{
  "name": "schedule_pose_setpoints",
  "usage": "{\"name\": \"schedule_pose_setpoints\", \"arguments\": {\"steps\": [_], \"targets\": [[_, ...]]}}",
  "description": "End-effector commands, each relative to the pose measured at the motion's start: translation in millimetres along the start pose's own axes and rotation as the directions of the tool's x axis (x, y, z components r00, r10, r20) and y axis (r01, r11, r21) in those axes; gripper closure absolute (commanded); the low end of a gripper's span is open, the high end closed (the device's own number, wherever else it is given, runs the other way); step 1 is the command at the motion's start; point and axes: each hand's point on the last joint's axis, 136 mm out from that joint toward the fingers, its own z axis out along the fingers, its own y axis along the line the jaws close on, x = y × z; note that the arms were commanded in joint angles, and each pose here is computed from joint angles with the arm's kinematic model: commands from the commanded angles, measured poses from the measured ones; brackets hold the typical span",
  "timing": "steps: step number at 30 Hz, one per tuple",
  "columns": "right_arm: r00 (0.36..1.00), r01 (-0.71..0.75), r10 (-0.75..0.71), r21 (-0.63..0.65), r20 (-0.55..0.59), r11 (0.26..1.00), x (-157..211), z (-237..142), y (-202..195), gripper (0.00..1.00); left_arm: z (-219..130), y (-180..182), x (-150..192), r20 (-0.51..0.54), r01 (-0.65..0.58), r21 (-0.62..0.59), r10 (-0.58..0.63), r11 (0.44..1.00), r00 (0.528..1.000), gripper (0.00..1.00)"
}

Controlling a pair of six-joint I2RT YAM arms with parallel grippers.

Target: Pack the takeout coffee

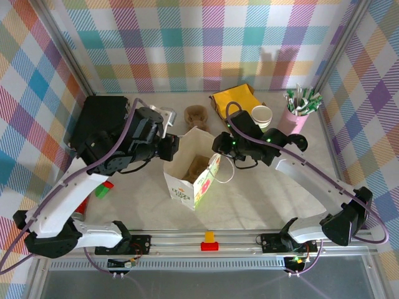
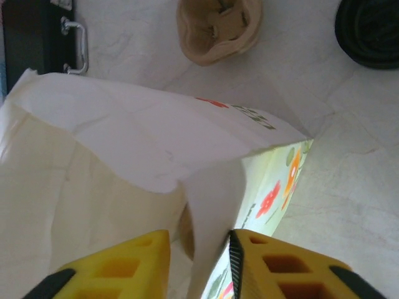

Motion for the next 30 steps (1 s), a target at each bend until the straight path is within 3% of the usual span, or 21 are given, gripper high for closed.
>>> {"name": "schedule_pose_setpoints", "arguments": {"steps": [1,6,13,24,30], "targets": [[0.999,0.034,-0.032,-0.058,0.035,0.998,-9.5,-10.2,12.9,0.79,-4.4,11.5,3.0,0.009,-0.01,-0.038,0.011,0.999,1.0,0.9],[0.988,0.138,-0.128,-0.134,0.087,0.981,-17.7,-26.4,31.2,0.91,-14.6,18.5,1.7,0.048,-0.002,-0.05,0.005,0.999,0.999,0.91],[0.957,0.28,-0.252,-0.246,0.141,0.928,-17.9,-42.8,54.2,0.99,-33.1,28.9,-4.5,0.145,0.013,-0.063,-0.004,0.998,0.989,0.95],[0.87,0.493,-0.425,-0.404,0.252,0.77,5.4,-68.1,76.4,0.99,-53.0,33.5,-6.4,0.237,-0.027,-0.046,0.038,0.999,0.971,0.96],[0.859,0.512,-0.431,-0.405,0.278,0.758,9.1,-72.3,70.8,0.99,-50.8,32.9,-5.0,0.234,-0.038,-0.043,0.047,0.998,0.971,0.96]]}}
